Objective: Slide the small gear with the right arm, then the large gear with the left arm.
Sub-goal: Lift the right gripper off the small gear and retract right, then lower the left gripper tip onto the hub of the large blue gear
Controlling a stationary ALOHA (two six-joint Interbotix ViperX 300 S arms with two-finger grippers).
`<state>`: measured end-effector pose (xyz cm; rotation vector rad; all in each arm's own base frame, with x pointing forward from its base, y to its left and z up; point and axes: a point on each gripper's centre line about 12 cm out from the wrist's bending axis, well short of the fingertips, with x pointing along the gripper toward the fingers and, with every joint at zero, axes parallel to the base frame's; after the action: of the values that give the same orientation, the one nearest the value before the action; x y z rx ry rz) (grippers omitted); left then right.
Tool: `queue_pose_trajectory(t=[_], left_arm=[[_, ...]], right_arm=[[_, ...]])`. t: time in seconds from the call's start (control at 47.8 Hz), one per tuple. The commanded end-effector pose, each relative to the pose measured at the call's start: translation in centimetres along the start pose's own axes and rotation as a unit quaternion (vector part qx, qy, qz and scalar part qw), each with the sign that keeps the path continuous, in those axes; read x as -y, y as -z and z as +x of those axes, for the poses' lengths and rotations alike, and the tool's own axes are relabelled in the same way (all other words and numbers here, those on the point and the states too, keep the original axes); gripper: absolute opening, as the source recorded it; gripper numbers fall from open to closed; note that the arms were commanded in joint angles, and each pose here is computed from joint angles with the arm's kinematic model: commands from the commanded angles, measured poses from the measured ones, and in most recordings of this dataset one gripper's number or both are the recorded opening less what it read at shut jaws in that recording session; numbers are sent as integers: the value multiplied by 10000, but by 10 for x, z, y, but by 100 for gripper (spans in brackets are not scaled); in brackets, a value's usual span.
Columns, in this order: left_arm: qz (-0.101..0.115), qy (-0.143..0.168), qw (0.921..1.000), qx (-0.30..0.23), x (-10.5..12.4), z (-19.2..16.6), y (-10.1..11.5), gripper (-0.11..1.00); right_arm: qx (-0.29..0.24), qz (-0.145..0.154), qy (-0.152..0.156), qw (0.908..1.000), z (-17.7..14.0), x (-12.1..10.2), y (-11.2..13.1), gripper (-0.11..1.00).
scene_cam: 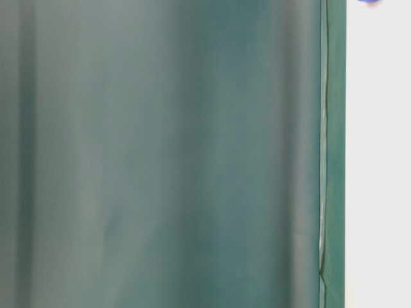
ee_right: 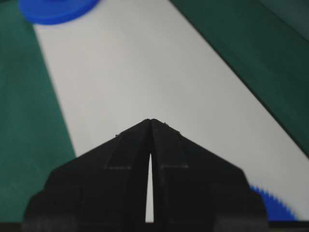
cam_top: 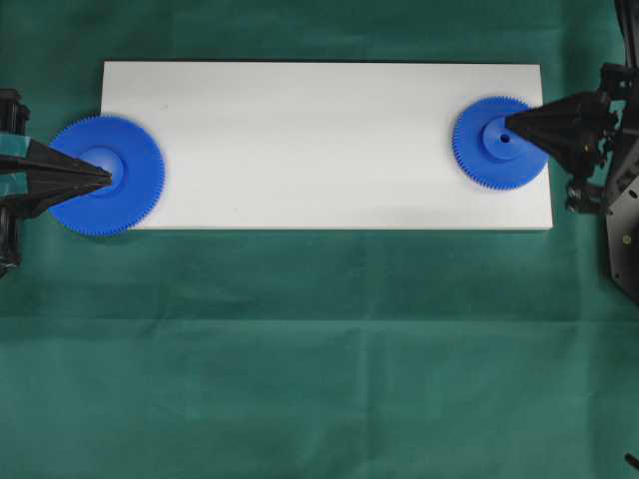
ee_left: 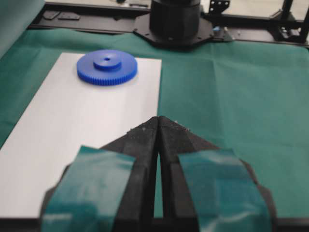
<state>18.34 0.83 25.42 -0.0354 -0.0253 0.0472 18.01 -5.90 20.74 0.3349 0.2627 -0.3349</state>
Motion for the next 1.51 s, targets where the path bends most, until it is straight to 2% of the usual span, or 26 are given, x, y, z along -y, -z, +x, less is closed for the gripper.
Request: queue_pose_trajectory(t=[0.0,0.063,0.209,0.418,0.523,0.669,0.816,0.92,1.046,1.192,1.36,1.485], left_arm=[[-14,-11,10000,77,0,2,-5,0],[-7,-16,10000,70,0,2,-5,0],[-7,-9,10000,54,0,2,-4,0],[0,-16,10000,24,0,1,-4,0],[8,-63,9999,-151,-2,0,-3,0],[-2,-371,9971,-661,-13,-5,3,0],[-38,-732,9932,-907,-24,-15,1,0],[-76,-965,9890,-1117,-31,-24,4,0],[-161,-1149,9807,-1575,-36,-31,17,0],[-223,-1189,9712,-2052,-37,-34,35,0],[-258,-1229,9657,-2272,-40,-28,40,0],[-322,-1329,9578,-2530,-45,-23,46,0]], right_arm=[[168,-394,-365,9984,-2,-12,-4,50],[215,-598,-516,9966,-4,-16,-4,50],[268,-806,-667,9942,-6,-20,-2,50],[215,-826,-657,9942,-6,-19,2,50],[219,-825,-663,9941,-6,-19,3,50],[221,-834,-659,9941,-7,-19,3,50],[207,-825,-655,9942,-7,-18,4,50],[197,-824,-658,9942,-7,-18,5,50],[197,-824,-658,9942,-7,-18,5,50],[192,-824,-652,9943,-7,-18,5,50],[173,-823,-654,9943,-6,-18,6,50],[174,-815,-654,9944,-6,-18,6,50]])
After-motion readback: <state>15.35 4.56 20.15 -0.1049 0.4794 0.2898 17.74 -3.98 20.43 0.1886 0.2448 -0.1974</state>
